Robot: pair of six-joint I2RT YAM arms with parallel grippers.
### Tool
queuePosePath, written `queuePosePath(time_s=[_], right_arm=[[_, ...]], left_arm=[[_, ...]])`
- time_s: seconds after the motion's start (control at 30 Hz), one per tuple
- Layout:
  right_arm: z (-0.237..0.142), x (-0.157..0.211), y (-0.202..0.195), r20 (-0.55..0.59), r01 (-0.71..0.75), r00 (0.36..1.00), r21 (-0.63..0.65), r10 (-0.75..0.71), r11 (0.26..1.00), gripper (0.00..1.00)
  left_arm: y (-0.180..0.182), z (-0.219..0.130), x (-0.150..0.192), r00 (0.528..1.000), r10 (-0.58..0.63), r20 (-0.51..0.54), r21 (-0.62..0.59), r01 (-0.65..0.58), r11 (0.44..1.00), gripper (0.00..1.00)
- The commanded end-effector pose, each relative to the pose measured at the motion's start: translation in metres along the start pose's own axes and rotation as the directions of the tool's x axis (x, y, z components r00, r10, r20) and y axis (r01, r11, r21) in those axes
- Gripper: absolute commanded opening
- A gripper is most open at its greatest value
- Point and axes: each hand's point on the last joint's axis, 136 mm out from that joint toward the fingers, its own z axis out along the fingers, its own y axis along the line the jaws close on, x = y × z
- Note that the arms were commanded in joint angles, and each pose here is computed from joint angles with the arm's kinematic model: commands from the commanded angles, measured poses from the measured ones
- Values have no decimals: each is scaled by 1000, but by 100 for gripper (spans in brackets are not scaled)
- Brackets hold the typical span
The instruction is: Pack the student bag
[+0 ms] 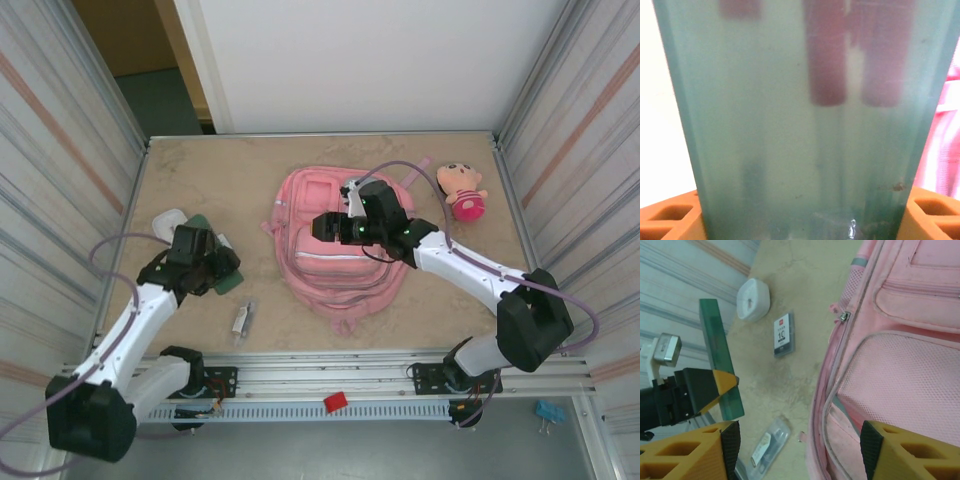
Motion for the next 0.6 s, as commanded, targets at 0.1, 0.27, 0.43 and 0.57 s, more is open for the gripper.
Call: queuePosePath(time_s=[0.1,0.27,0.43,0.57], right_arm=[[3,-9,27,11,-61,998,-177,64,982,66],[11,-14,37,33,-60,997,-148,66,987,70],[26,-15,53,55,-21,998,-149,30,989,72],[39,-13,60,51,-14,998,-138,21,990,73]], left_arm=[[-89,-6,-1,974,222,47,417,-221,882,45],[-127,-16,10,889,446,103,534,-428,729,45],[-152,-20,28,841,517,158,628,-489,605,47],[-162,-21,35,841,514,169,669,-482,567,48]])
